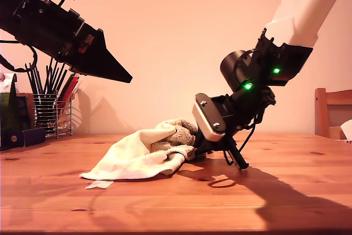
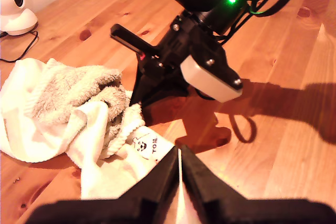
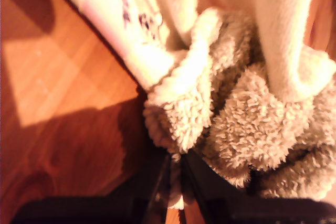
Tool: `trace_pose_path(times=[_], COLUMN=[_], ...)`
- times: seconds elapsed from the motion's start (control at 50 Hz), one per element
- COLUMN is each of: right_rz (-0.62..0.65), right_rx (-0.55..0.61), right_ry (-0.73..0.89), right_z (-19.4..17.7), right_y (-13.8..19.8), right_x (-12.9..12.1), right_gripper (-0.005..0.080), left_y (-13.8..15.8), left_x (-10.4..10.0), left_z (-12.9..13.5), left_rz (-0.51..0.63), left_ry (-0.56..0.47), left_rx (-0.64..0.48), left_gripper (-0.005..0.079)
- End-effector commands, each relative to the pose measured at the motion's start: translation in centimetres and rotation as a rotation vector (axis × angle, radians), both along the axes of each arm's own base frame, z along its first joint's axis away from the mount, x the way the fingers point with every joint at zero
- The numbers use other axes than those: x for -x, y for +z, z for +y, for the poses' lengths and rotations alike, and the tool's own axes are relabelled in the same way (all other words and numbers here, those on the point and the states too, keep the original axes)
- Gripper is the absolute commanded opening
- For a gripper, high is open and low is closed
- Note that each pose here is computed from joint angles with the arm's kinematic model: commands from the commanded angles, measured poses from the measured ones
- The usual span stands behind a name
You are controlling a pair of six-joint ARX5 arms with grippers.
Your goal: Fold the tea towel in front of you. After folding it, place it to the right side.
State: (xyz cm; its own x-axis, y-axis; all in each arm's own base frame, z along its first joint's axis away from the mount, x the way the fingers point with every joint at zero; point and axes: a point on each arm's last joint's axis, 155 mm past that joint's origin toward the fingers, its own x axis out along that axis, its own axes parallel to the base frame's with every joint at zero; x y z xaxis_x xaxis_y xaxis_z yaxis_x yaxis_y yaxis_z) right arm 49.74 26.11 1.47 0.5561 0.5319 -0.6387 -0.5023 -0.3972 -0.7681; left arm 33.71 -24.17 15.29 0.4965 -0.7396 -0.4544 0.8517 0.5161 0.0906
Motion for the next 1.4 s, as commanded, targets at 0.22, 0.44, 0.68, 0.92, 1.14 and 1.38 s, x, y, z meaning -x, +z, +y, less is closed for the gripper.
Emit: trace_pose_path(times=[0.22, 0.44, 0.68, 0.92, 1.14, 1.38], right_rz=[0.064, 0.148, 0.248, 0.239, 0.24, 0.24], right_rx=[-0.062, -0.113, -0.179, -0.185, -0.215, -0.26], right_ry=[-0.11, -0.19, -0.24, -0.228, -0.264, -0.285], right_z=[1.2, 1.2, 2.4, 3.9, 4.1, 4.5], right_y=[4.6, 8.8, 11.2, 12.1, 13.0, 14.6], right_x=[1.7, 4.5, 7.5, 8.7, 8.4, 7.9], right_gripper=[-0.0011, -0.0011, -0.0011, -0.0011, -0.0011, -0.0011], left_y=[-1.0, -0.9, -0.7, -2.7, -4.4, -5.2], left_x=[-0.5, -0.6, -0.7, -0.4, -2.0, -4.5], left_z=[0.5, 0.4, 0.3, -0.9, -1.8, -2.5], left_rz=[0.011, 0.007, -0.019, 0.001, -0.049, -0.116], left_ry=[0.036, 0.035, 0.023, 0.003, 0.054, 0.138], left_rx=[-0.027, -0.025, -0.033, -0.071, -0.116, -0.103], left_gripper=[-0.0013, -0.0008, 0.0305, 0.0381, 0.0381, 0.0381])
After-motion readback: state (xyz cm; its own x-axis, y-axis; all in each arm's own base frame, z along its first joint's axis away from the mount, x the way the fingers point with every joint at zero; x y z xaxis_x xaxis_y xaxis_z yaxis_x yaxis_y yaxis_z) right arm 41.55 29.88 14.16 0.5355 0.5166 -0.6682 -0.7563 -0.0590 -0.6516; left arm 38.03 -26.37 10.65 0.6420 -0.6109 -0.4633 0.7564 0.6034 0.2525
